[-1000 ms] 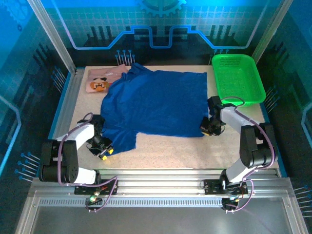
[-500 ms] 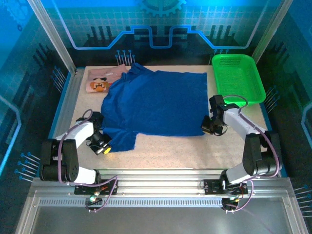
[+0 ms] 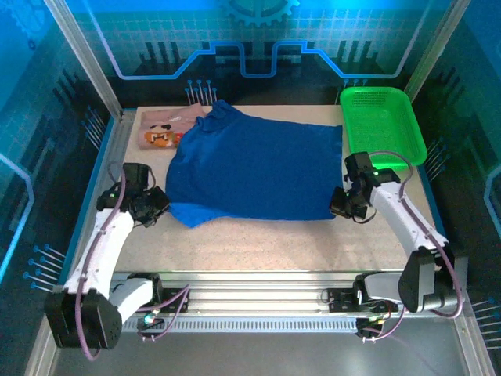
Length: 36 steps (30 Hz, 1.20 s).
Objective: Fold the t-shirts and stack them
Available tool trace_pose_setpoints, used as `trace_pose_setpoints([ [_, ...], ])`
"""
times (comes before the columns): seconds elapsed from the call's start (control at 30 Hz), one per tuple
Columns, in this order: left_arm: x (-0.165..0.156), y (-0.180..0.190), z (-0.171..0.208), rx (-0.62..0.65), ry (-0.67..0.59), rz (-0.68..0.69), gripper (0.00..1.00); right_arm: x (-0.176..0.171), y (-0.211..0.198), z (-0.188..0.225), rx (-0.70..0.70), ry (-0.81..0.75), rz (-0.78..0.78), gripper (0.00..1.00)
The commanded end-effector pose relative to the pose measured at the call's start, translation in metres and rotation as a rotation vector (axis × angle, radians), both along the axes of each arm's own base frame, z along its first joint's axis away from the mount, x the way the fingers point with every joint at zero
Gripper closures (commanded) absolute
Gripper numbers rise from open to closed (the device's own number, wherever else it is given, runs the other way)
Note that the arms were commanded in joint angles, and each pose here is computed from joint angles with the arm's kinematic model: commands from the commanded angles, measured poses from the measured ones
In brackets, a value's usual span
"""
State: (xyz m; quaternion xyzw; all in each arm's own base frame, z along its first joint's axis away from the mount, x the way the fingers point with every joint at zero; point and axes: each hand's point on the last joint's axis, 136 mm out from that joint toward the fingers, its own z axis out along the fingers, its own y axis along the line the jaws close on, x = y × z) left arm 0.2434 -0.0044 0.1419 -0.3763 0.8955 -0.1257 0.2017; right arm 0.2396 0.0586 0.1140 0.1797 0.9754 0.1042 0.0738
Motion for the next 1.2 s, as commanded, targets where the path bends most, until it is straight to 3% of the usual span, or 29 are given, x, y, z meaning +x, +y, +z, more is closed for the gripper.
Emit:
trace_pose_setpoints([
  [0.0, -0.021, 0.003, 0.022, 0.006, -0.01, 0.033, 1.0, -0.023, -0.009, 0.01, -0.028, 0.04, -0.009, 1.0],
  [0.3, -0.065, -0.006, 0.045, -0.063, -0.046, 0.096, 1.0, -0.062, -0.017, 0.019, -0.043, 0.078, -0.052, 1.0],
  [0.43, -0.061, -0.007, 0.05, -0.059, -0.06, 0.075, 1.0, -0.076, -0.022, 0.021, -0.06, 0.085, -0.062, 1.0],
  [0.8, 0.049, -0.023, 0.094, 0.037, -0.142, -0.181, 1.0, -0.046, -0.038, 0.015, -0.144, 0.107, -0.05, 0.99],
  [1.17, 0.15, -0.051, 0.067, 0.126, -0.102, -0.408, 1.0, 0.012, -0.044, -0.013, -0.16, 0.134, -0.008, 0.97],
])
